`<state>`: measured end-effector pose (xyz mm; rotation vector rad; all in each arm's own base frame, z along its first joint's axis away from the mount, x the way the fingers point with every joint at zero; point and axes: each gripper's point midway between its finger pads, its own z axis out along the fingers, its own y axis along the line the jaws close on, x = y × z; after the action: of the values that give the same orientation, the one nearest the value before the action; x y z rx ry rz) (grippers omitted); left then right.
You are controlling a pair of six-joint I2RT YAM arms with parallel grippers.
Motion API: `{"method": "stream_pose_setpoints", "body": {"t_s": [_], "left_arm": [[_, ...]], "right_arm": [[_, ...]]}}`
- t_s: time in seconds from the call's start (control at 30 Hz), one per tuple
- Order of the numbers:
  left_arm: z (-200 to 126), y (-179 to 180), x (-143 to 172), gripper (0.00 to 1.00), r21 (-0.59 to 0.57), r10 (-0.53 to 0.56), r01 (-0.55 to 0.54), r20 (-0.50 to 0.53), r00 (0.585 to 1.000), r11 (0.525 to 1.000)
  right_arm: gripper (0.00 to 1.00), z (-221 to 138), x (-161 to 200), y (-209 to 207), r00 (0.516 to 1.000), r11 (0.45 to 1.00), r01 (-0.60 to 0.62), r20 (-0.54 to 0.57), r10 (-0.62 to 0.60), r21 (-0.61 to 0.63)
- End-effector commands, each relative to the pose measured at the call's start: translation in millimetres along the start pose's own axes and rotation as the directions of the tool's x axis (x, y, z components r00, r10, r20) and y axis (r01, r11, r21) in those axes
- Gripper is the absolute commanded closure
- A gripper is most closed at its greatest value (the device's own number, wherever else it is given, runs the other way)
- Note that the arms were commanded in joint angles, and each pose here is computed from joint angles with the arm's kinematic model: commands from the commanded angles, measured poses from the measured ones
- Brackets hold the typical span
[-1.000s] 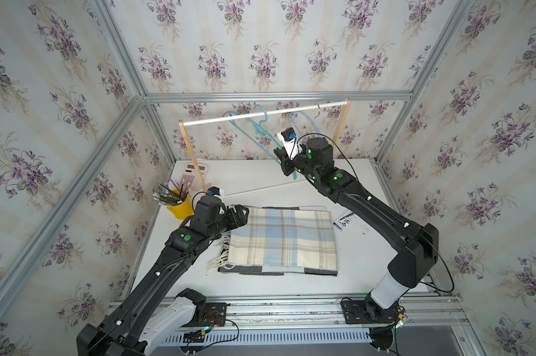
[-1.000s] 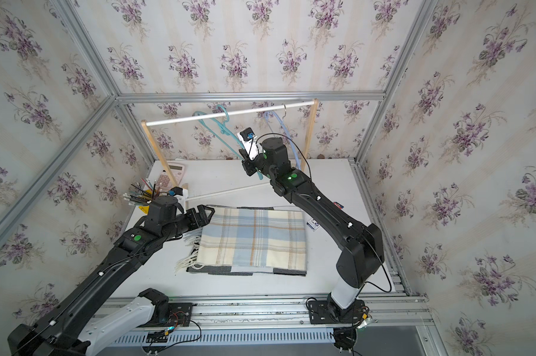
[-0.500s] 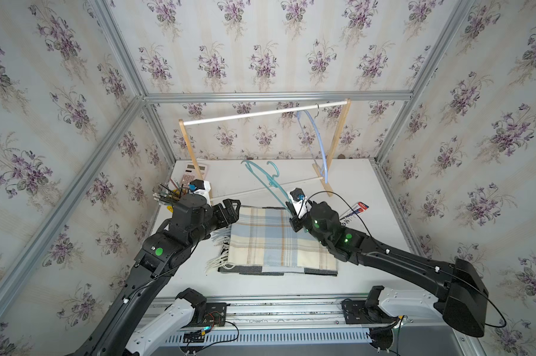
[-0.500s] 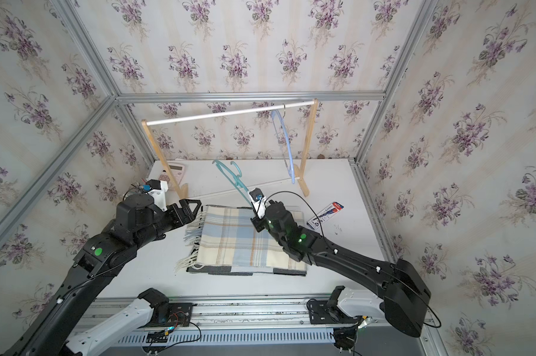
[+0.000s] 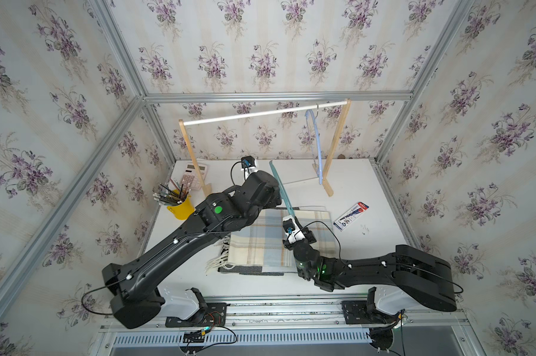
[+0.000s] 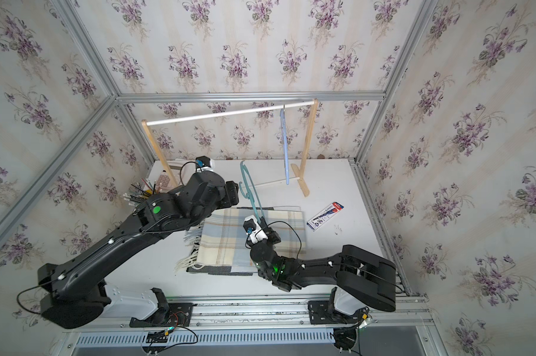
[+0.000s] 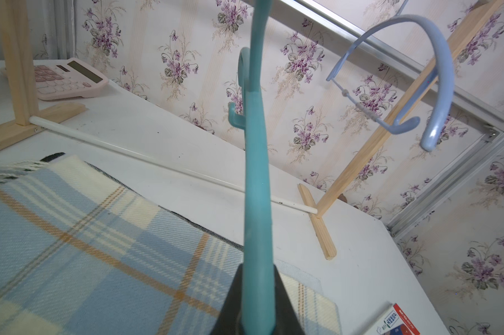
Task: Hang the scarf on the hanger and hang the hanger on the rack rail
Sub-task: Pick up the hanger from the clothesline.
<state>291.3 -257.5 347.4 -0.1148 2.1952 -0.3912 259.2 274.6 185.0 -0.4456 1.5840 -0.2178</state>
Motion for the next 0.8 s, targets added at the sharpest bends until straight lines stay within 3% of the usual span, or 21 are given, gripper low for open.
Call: {"method": "stream_pose_setpoints", "body": {"t_s": [0.0, 0.23, 0.3, 0.6, 0.7, 0.73, 0.77], "left_arm": [[14.5, -5.5, -3.3, 0.24, -0.067, 0.019, -0.018, 0.01, 1.0, 0.998], [40.3, -16.5, 13.8, 0.35, -0.067, 0.015, -0.017, -0.027, 1.0, 0.998], [44.5, -20.1, 17.0, 0.43, -0.06, 0.012, -0.014, -0.039, 0.999, 0.998], [53.9, -10.0, 30.5, 0.97, -0.115, 0.002, -0.009, -0.067, 0.998, 0.993], [52.1, -7.6, 30.1, 1.0, -0.116, 0.008, -0.015, -0.059, 0.998, 0.993], [51.0, -6.5, 28.5, 1.0, -0.117, 0.011, -0.017, -0.052, 0.999, 0.993], [49.4, -4.1, 25.0, 1.0, -0.122, 0.016, -0.02, -0.039, 0.999, 0.992]], "right_arm": [[1.0, 0.5, -14.4, -13.6, 0.997, 0.995, -0.064, 0.043, 0.061, 0.077], [1.0, 2.3, -12.5, -8.1, 0.998, 0.997, -0.048, 0.04, 0.045, 0.063], [1.0, 2.8, -11.1, -5.6, 0.999, 0.997, -0.041, 0.037, 0.039, 0.059], [1.0, 5.8, -11.1, -1.9, 0.999, 0.997, -0.031, 0.022, 0.03, 0.068], [1.0, 6.2, -13.4, -1.6, 0.999, 0.997, -0.043, 0.012, 0.043, 0.066], [0.85, 6.2, -15.1, 0.4, 0.998, 0.997, -0.058, 0.004, 0.058, 0.05], [0.57, 6.4, -14.6, 7.2, 0.998, 0.998, -0.056, -0.017, 0.056, 0.005]]}}
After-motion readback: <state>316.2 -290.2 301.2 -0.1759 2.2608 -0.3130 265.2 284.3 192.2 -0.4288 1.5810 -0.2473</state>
